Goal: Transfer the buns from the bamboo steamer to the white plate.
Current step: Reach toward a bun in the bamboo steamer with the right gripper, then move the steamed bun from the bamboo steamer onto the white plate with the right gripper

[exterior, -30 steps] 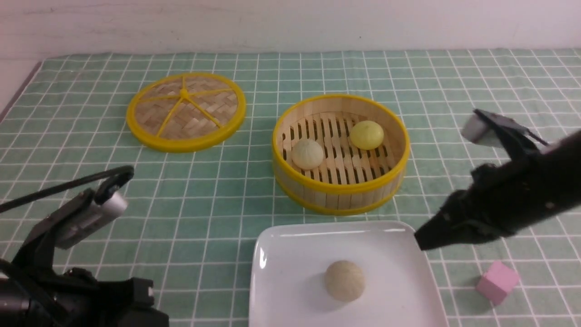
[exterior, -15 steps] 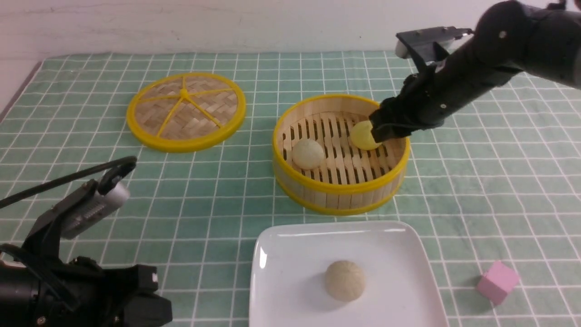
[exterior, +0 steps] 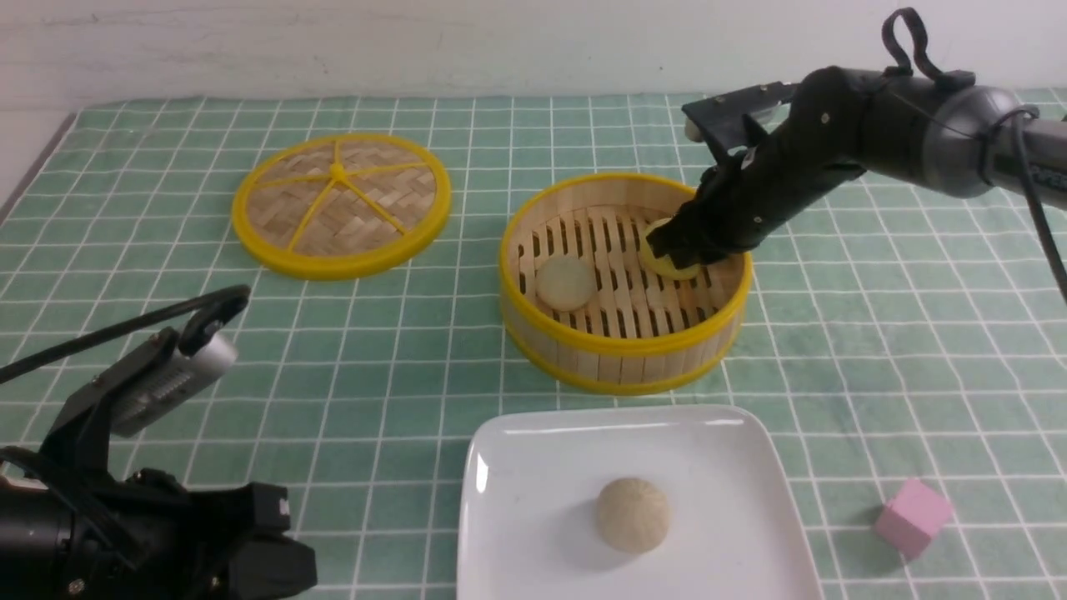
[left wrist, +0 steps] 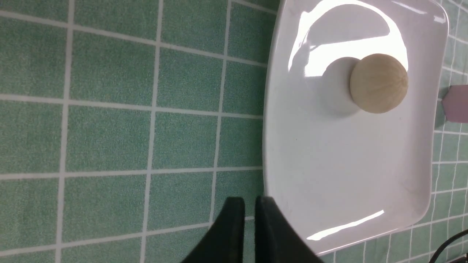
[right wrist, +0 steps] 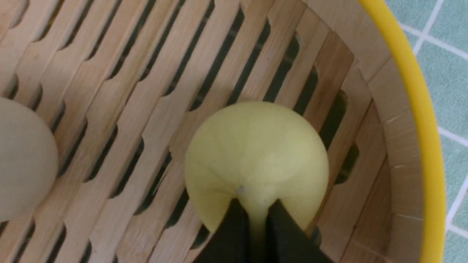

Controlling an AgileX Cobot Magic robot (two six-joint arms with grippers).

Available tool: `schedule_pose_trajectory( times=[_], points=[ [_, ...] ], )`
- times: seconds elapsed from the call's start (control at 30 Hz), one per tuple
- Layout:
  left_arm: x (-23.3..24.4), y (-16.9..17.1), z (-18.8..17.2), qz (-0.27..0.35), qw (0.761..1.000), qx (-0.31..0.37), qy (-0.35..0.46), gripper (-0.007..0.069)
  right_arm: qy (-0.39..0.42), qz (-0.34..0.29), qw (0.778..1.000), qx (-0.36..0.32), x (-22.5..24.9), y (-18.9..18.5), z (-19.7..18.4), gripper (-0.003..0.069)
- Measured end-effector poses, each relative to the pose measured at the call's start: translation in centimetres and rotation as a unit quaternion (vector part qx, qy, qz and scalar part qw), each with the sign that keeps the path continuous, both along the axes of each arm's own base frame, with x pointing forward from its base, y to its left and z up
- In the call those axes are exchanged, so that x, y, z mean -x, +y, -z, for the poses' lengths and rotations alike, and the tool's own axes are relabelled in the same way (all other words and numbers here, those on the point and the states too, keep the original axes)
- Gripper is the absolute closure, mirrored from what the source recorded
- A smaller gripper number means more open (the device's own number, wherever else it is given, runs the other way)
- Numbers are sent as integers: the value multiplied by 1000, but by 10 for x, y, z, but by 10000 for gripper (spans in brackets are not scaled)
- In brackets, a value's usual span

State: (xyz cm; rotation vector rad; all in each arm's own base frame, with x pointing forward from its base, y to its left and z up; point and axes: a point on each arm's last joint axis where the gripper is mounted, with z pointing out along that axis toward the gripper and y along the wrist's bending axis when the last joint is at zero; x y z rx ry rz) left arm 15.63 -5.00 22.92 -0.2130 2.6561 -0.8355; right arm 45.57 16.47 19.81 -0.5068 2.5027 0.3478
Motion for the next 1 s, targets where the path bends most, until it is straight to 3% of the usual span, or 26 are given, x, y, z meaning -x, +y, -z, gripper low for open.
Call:
schedule_pose_trajectory(
  times=[0.13, 0.27, 0.37, 0.47, 0.6, 0.63, 0.73, 0.8, 1.0],
  points=[
    [0, 0, 0, 0, 1000, 0, 0, 542, 2, -6, 1000, -7, 8, -1, -20, 648],
    [0, 0, 0, 0, 1000, 0, 0, 538, 4, -28, 1000, -8, 35, -7, -76, 648],
    [0, 0, 0, -1, 1000, 0, -1, 536, 6, -47, 999, -25, 72, -14, -129, 648],
    [0, 0, 0, -1, 1000, 0, -1, 531, 49, -57, 995, -58, 114, -20, -142, 646],
    [0, 0, 0, -1, 1000, -1, -2, 529, 88, -54, 991, -80, 140, -20, -123, 645],
    [0, 0, 0, -1, 1000, -1, -2, 526, 113, -52, 989, -78, 156, -16, -91, 643],
    [0, 0, 0, -2, 1000, -1, -2, 524, 121, -53, 988, -77, 167, -8, -64, 641],
    [-1, 0, 0, 0, 1000, -3, -6, 519, 120, -72, 989, -58, 182, 5, -32, 636],
    [-1, 1, 0, 3, 1000, -7, -13, 515, 107, -86, 990, -18, 189, 11, 3, 603]
  ],
)
